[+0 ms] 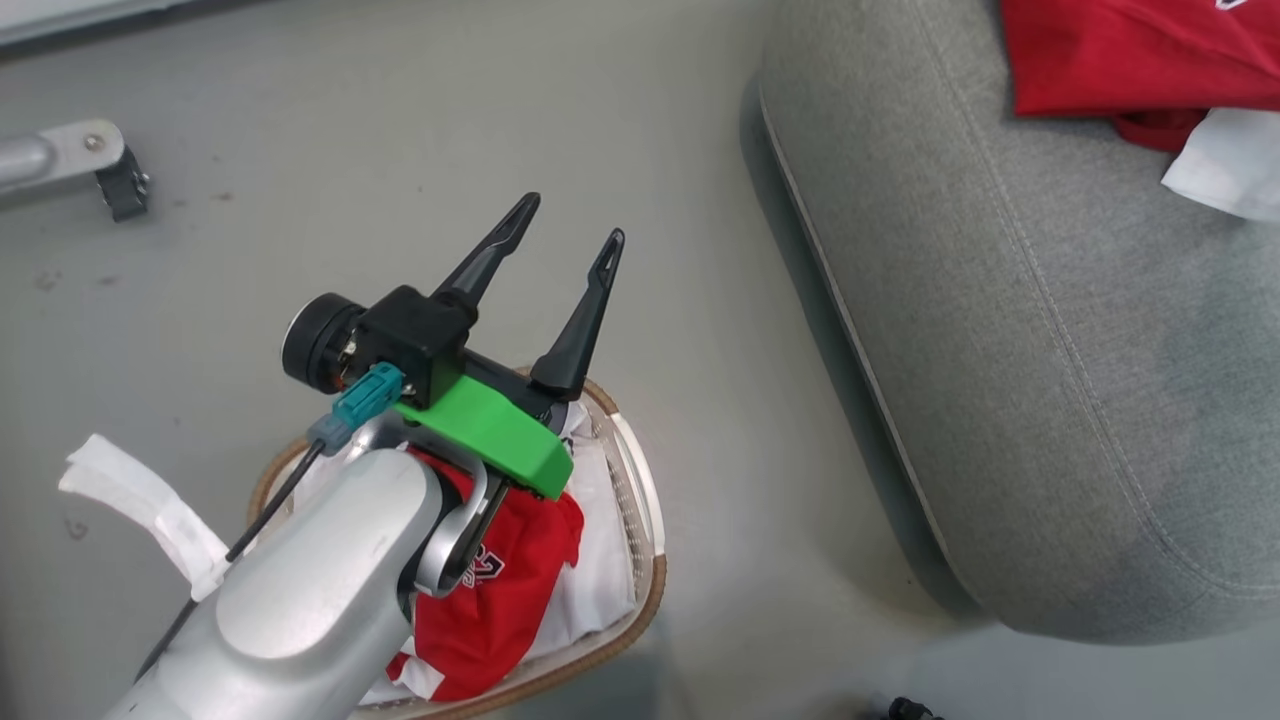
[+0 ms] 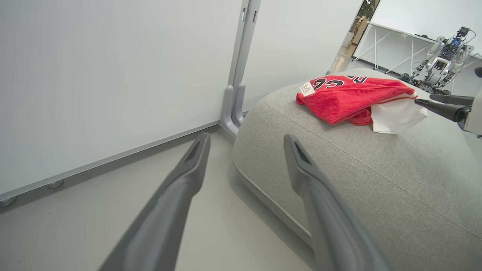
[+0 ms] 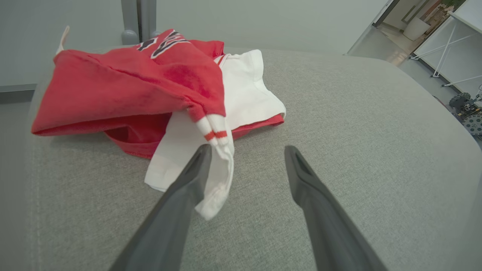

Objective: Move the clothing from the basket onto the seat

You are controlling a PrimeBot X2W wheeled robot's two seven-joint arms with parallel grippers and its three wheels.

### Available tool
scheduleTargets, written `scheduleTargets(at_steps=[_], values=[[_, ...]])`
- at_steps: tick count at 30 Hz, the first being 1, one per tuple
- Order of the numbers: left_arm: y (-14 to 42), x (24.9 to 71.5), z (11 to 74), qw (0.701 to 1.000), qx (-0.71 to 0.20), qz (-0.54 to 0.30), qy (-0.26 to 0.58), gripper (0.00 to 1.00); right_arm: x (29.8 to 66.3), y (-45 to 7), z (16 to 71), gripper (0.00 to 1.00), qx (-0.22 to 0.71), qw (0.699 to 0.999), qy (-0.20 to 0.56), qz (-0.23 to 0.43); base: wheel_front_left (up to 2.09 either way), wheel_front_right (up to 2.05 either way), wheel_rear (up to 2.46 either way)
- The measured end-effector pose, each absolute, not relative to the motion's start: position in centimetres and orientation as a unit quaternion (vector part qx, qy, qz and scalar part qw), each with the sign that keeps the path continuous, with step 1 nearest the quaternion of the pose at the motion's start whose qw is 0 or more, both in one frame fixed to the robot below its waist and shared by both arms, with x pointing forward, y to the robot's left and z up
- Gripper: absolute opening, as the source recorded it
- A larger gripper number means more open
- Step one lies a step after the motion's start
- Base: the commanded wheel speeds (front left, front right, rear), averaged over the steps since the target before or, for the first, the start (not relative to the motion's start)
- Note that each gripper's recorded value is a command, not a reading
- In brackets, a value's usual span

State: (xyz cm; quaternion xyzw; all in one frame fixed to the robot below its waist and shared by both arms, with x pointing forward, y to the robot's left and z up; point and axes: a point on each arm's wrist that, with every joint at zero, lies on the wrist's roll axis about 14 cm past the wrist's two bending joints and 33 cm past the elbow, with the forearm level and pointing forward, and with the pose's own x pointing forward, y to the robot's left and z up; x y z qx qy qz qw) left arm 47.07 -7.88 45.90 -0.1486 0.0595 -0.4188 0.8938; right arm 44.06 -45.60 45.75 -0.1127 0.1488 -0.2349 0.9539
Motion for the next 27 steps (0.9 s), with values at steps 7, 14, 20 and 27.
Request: scheduleTargets(at_steps=[7,14,20,27], values=[[-6.0,46.3,47.9,0.909,-0.15,-0.385,0.045,1.0,44.3,-44.4,49.3,1.0,-0.123,0.965,0.103,-0.209,0.0,0.0,0.0],[-3.3,45.4,50.1,0.929,-0.156,-0.334,0.024,1.0,46.7,-40.4,54.0,1.0,-0.105,0.981,0.026,-0.162,0.0,0.0,0.0],[1.2,44.1,50.5,0.952,-0.158,-0.261,0.016,1.0,47.9,-35.2,55.1,1.0,-0.07,0.992,-0.013,-0.109,0.0,0.0,0.0],[7.7,41.2,49.6,0.975,-0.162,-0.148,0.016,1.0,47.2,-27.9,53.8,1.0,-0.016,0.999,-0.032,-0.041,0.0,0.0,0.0]])
